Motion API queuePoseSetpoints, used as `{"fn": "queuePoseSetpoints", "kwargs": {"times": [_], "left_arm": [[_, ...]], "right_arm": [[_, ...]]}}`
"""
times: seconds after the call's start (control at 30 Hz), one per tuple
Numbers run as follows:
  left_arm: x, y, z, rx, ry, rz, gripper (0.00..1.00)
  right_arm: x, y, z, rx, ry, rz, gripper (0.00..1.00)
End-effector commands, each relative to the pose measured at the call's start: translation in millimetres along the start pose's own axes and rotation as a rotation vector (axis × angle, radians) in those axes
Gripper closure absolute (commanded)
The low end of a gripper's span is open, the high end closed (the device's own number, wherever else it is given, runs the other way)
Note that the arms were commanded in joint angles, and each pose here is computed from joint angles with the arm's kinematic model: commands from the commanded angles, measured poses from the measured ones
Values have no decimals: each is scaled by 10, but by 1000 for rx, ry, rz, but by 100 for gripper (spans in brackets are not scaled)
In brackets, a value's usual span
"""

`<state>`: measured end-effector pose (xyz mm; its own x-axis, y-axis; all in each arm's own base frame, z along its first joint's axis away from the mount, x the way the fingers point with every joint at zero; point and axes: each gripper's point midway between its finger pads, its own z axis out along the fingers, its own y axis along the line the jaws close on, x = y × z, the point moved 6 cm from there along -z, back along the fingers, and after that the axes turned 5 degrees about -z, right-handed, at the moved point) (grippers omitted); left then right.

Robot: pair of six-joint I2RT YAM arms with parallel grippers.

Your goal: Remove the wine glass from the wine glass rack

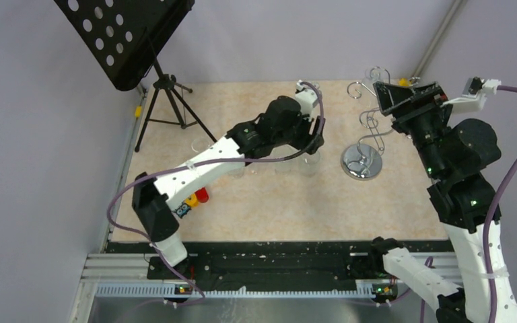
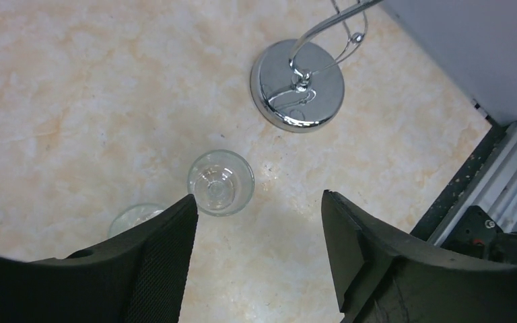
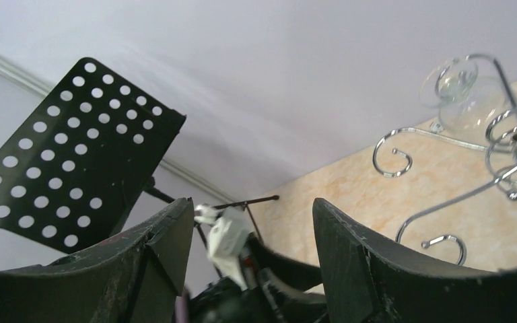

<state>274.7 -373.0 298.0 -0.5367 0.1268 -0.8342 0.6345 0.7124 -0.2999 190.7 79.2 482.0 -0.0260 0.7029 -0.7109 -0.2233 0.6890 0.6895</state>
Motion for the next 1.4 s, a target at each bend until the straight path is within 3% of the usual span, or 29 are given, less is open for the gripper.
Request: {"fn": "queuePoseSetpoints", "kwargs": {"times": [0.0,0.1,0.17,0.33,0.53,0.7,0.9,0.97,1.03,1.1,1.37], "left_arm": [[-267,-6,-373,28,-115,32,27],[-290,48,-529,10,-127,54,12],[-304,85,-623,7,-135,55,7],[-296,145,-816,21,-163,44,5],[-211,196,-956,48,-155,32,5],[-203,252,-1096,47,-167,8,5],[-179,346,-1286,17,-191,-29,6],[-178,373,-1336,10,-201,-40,8],[-185,399,-1381,3,-213,-48,5],[-187,415,-1422,-2,-219,-55,4],[-178,380,-1486,47,-219,-43,15]], "right_arm": [[-282,65,25,60,-42,-202,34],[-361,-25,137,174,-25,-330,33],[-399,-89,247,248,-7,-413,33],[-462,-224,537,433,40,-534,31],[-311,-293,858,438,115,-564,31],[-328,-629,1079,403,205,-482,31],[-506,-883,1014,374,151,-442,32],[-568,-976,1053,331,173,-398,36],[-579,-1105,1133,300,209,-348,49],[-565,-1239,1203,274,244,-285,54],[-314,-1553,1463,166,366,-138,56]]}}
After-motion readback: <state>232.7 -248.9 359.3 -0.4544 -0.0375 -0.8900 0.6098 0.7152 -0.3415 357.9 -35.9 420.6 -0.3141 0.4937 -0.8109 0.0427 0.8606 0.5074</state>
